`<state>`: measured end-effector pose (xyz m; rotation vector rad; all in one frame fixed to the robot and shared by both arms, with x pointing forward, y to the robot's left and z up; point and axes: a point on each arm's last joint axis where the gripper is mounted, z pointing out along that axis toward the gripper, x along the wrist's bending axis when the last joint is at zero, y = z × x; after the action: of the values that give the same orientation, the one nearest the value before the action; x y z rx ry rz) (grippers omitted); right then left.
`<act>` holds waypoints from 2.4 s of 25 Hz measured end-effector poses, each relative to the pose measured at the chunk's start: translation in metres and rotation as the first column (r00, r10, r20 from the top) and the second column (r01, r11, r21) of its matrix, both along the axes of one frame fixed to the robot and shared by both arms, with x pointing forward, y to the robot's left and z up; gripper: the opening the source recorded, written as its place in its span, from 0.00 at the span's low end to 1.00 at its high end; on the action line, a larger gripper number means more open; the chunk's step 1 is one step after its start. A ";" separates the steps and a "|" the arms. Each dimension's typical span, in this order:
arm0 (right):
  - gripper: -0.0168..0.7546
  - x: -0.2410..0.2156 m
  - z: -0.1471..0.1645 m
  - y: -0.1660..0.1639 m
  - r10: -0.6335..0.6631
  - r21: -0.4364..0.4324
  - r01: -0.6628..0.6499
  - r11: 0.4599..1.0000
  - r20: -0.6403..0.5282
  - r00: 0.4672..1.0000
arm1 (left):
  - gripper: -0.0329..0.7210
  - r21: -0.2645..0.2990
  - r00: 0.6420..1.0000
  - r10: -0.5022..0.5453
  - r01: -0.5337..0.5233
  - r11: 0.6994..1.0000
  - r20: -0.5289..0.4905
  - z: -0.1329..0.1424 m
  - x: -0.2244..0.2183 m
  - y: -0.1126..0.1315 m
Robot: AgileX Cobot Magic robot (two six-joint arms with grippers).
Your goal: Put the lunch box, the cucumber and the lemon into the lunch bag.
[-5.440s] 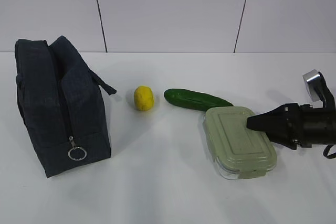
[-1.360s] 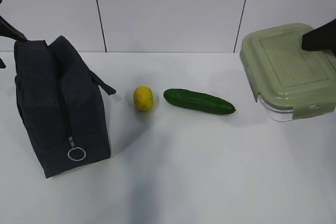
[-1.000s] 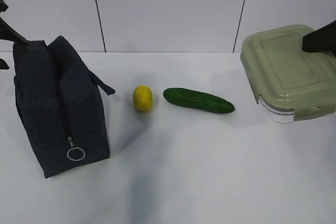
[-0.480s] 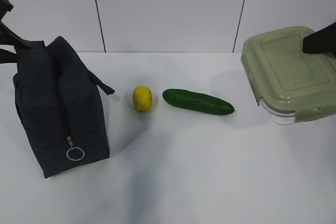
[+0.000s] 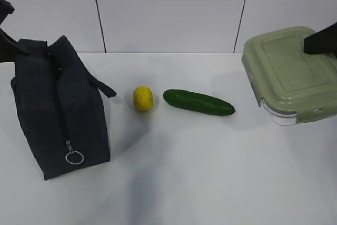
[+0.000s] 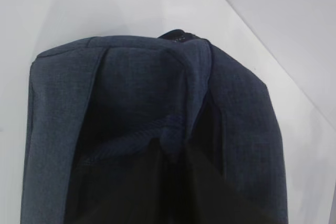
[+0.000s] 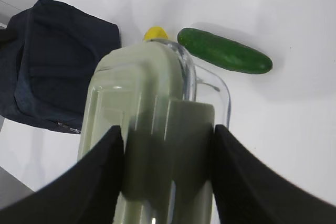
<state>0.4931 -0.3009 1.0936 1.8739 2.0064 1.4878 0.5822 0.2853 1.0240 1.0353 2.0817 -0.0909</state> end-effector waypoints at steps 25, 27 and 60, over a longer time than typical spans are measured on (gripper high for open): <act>0.53 0.007 0.028 0.038 0.040 -0.031 -0.041 0.999 -0.036 0.999 | 0.08 0.064 0.976 -0.215 0.216 0.974 -0.017 0.011 -0.018 -0.027; 0.53 0.012 0.029 0.049 0.056 -0.029 -0.057 0.998 -0.047 0.997 | 0.08 0.067 0.975 -0.223 0.223 0.972 -0.012 0.011 -0.018 -0.031; 0.53 0.091 0.023 0.265 0.342 0.011 -0.343 0.939 -0.083 0.936 | 0.08 0.098 0.984 -0.176 0.175 0.980 0.001 0.011 -0.015 -0.040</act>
<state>0.5838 -0.0355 1.1168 1.6740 2.4773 1.4904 0.5671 0.2455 1.0350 1.2753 1.9997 -0.0732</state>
